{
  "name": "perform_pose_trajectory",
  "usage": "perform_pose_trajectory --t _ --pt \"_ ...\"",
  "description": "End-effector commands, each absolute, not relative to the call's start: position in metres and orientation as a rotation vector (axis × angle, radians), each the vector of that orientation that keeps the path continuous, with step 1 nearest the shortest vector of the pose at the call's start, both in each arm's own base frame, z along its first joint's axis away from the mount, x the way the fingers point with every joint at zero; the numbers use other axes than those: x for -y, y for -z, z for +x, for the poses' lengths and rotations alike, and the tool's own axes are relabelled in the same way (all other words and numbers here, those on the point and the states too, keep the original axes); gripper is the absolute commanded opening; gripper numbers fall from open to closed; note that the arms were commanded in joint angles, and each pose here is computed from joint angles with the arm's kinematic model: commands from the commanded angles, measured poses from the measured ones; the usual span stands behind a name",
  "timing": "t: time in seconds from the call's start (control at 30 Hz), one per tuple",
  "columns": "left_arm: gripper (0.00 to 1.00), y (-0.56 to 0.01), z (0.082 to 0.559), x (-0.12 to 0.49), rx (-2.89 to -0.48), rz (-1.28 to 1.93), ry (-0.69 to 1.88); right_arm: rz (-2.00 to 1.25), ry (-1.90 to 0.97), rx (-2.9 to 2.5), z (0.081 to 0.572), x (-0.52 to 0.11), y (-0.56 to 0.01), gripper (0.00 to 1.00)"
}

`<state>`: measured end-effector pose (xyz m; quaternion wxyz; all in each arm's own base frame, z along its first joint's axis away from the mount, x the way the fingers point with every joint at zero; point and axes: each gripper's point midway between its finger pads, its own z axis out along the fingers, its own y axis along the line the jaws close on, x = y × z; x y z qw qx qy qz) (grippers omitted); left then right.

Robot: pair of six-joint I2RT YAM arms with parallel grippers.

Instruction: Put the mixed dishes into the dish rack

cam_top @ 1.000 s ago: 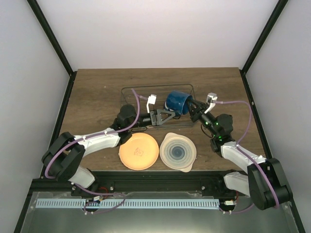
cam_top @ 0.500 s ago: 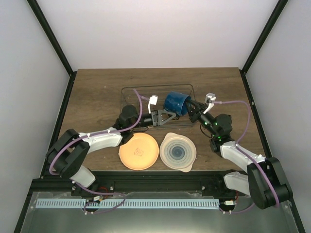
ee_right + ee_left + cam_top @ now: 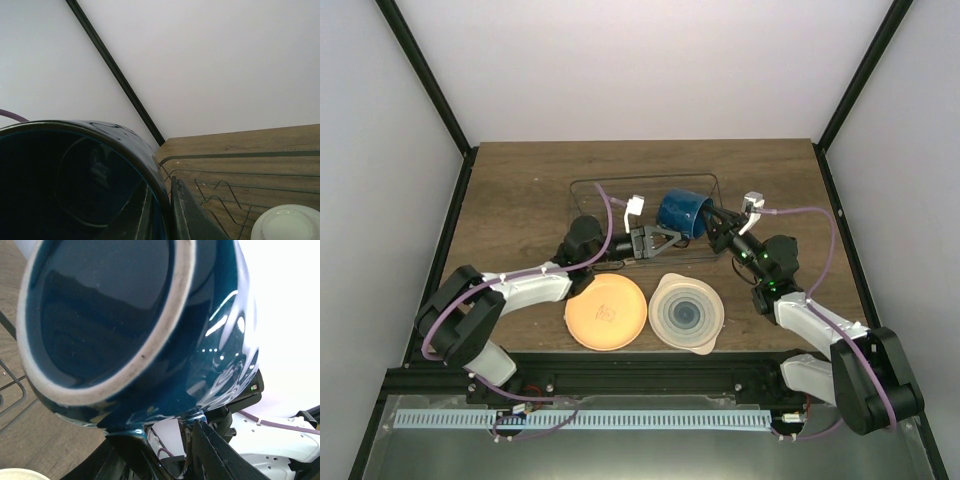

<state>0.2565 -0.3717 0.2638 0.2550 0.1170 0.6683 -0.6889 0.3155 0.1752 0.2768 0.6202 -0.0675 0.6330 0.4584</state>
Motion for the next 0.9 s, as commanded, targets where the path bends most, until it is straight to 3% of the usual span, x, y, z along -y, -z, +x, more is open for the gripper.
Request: perform_pose_trajectory --t 0.0,0.7,0.83,0.87 --pt "0.32 -0.287 0.262 0.366 -1.707 0.352 1.865 -0.209 -1.069 -1.337 0.307 -0.180 -0.315 0.01" --pt "0.18 -0.301 0.269 0.348 -1.647 0.340 1.865 -0.314 -1.067 -1.332 0.304 -0.191 -0.296 0.01" --pt "0.00 -0.303 0.268 0.347 -1.631 0.352 1.863 -0.318 -1.083 -1.352 0.308 -0.194 -0.287 0.01" --pt "0.00 -0.303 0.267 0.347 -1.628 0.357 1.859 -0.318 -1.087 -1.359 0.309 -0.195 -0.284 0.01"
